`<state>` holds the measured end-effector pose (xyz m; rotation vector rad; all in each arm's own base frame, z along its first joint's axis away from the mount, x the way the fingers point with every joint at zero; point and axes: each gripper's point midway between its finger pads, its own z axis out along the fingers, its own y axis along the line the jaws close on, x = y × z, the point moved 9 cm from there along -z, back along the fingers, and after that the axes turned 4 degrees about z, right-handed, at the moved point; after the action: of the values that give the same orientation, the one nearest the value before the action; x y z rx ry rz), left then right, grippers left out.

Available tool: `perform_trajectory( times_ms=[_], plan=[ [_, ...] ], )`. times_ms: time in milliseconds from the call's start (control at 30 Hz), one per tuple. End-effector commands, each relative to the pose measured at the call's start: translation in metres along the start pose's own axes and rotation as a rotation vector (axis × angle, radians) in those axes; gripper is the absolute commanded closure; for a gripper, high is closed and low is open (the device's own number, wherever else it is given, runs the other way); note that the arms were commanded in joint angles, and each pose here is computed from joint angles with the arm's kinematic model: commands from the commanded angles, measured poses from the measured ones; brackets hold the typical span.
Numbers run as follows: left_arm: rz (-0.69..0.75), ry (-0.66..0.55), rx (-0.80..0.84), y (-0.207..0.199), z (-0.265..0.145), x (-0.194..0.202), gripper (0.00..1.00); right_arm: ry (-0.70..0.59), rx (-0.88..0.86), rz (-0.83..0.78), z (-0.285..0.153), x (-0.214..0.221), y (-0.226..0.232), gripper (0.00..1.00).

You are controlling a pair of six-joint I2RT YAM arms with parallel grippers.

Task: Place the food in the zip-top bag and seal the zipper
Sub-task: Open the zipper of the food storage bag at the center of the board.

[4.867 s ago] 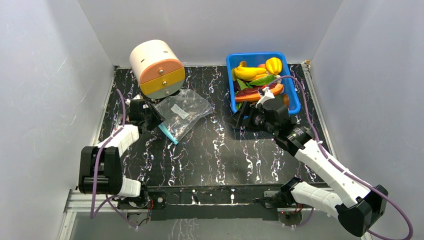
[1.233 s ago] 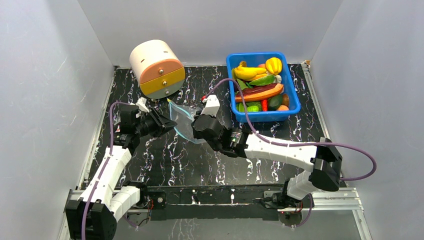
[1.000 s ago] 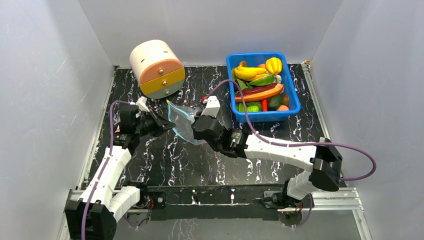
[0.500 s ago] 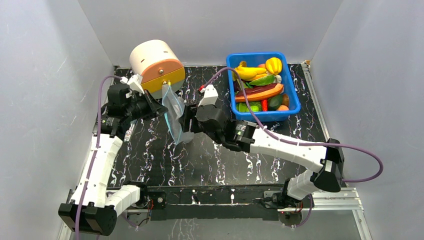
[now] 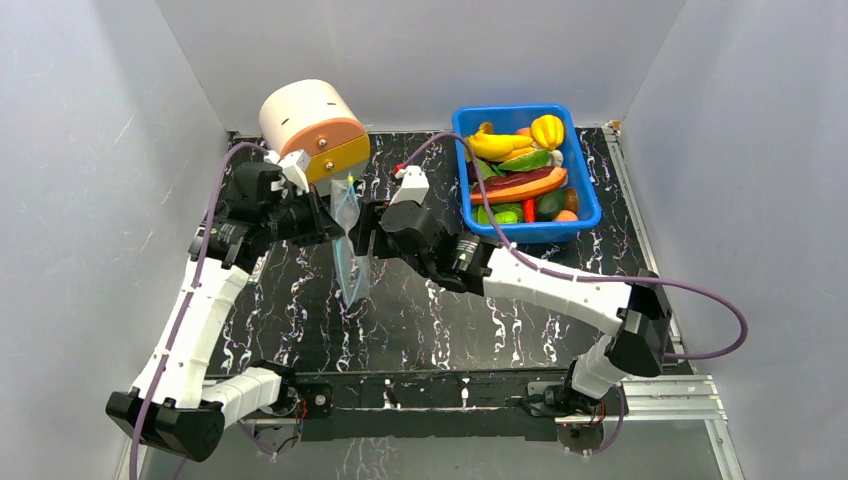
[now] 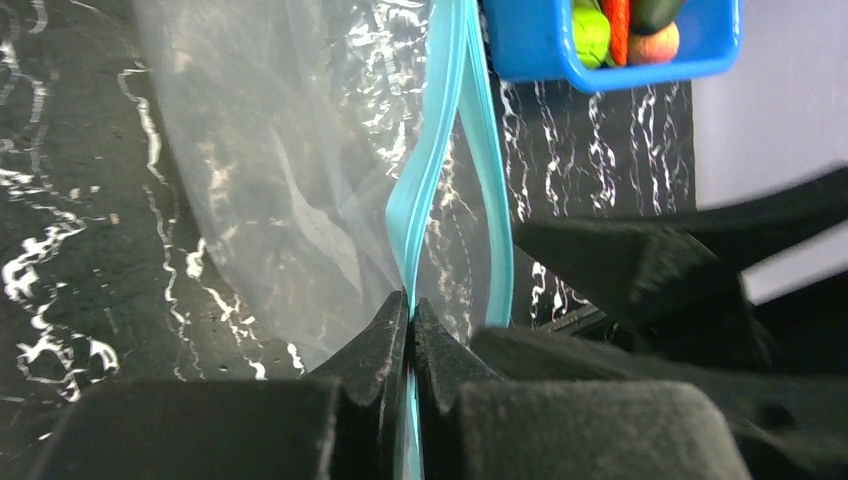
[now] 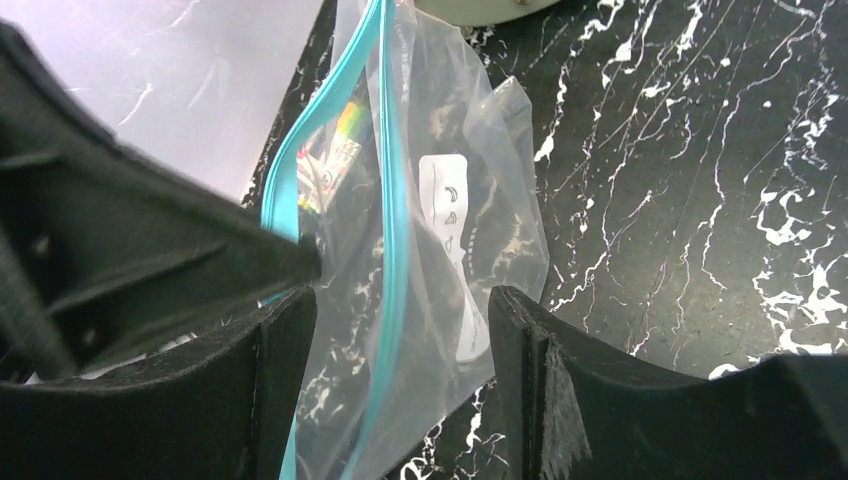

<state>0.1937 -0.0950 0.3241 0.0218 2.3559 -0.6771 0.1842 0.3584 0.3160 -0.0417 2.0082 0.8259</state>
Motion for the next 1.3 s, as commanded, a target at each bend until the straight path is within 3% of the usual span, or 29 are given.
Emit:
perform_trajectory(
  times_ms=[0, 267, 700, 1000, 1267],
  plan=[
    [0.012, 0.069, 0.082, -0.008, 0.009, 0.011, 1.00, 0.012, -0.024, 0.085, 0.023, -0.003, -0.005, 0.39],
    [0.009, 0.095, 0.208, -0.016, 0.022, 0.017, 1.00, 0.054, 0.080, 0.062, 0.044, 0.015, -0.033, 0.44],
    [0.120, 0.009, 0.084, -0.017, 0.006, -0.010, 1.00, -0.010, 0.409, 0.055, 0.022, 0.037, -0.124, 0.59],
    [0.200, 0.015, 0.204, -0.024, 0.019, -0.014, 1.00, 0.006, 0.278, 0.136, 0.013, 0.028, -0.107, 0.60],
    [0.296, -0.005, 0.190, -0.015, 0.035, -0.001, 1.00, 0.040, 0.073, 0.041, -0.011, -0.007, -0.072, 0.40]
  ],
)
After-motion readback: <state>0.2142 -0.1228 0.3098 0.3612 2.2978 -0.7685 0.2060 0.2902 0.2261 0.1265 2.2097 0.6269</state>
